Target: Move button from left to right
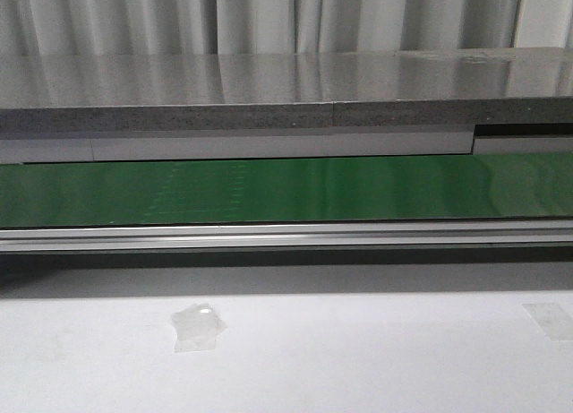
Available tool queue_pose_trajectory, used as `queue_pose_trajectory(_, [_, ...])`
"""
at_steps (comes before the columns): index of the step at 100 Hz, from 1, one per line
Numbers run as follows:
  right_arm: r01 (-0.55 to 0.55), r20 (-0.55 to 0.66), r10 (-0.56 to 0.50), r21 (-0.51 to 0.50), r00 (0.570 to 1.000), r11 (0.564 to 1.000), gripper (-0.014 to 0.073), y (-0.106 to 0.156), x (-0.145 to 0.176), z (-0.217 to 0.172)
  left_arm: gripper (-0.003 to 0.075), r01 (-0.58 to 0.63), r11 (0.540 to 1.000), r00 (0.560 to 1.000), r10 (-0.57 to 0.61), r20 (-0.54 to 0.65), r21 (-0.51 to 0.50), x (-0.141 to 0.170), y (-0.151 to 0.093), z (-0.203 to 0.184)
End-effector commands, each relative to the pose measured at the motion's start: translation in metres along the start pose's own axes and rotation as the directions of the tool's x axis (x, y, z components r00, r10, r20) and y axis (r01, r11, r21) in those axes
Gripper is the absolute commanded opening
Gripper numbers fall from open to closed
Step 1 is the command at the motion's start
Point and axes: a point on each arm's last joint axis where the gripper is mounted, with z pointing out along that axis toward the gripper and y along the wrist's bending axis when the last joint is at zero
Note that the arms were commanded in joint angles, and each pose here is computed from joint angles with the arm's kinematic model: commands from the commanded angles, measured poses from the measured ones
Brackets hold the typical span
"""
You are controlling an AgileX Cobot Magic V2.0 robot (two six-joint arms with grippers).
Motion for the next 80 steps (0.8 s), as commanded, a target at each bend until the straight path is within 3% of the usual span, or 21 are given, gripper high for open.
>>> queue_pose_trajectory(1, [0.013, 0.104, -0.014, 0.009, 0.994, 1.0, -0.0065, -0.001, -0.013, -0.002, -0.002, 0.011, 1.0, 1.0, -0.011, -0.013, 0.015, -0.034, -0.006, 0.005])
queue_pose_trajectory(17, [0.013, 0.104, -0.014, 0.009, 0.994, 1.0, -0.0065, -0.001, -0.013, -0.002, -0.002, 0.002, 1.0, 0.978, -0.001, -0.209, 0.003, -0.067, -0.011, 0.018])
queue_pose_trajectory(41, [0.013, 0.104, -0.014, 0.009, 0.994, 1.0, -0.0065, -0.001, -0.013, -0.002, -0.002, -0.005, 1.0, 0.873, -0.002, -0.488, -0.013, -0.103, -0.017, 0.05])
queue_pose_trajectory(74, [0.013, 0.104, -0.014, 0.009, 0.994, 1.0, -0.0065, -0.001, -0.013, -0.002, -0.0016, -0.038, 0.999, 0.803, 0.029, -0.595, -0.003, -0.114, -0.018, 0.089])
queue_pose_trajectory(80, [0.013, 0.104, -0.014, 0.009, 0.994, 1.0, -0.0065, -0.001, -0.013, -0.002, 0.0018, -0.038, 0.999, 0.799, 0.028, -0.601, -0.003, -0.113, -0.017, 0.091])
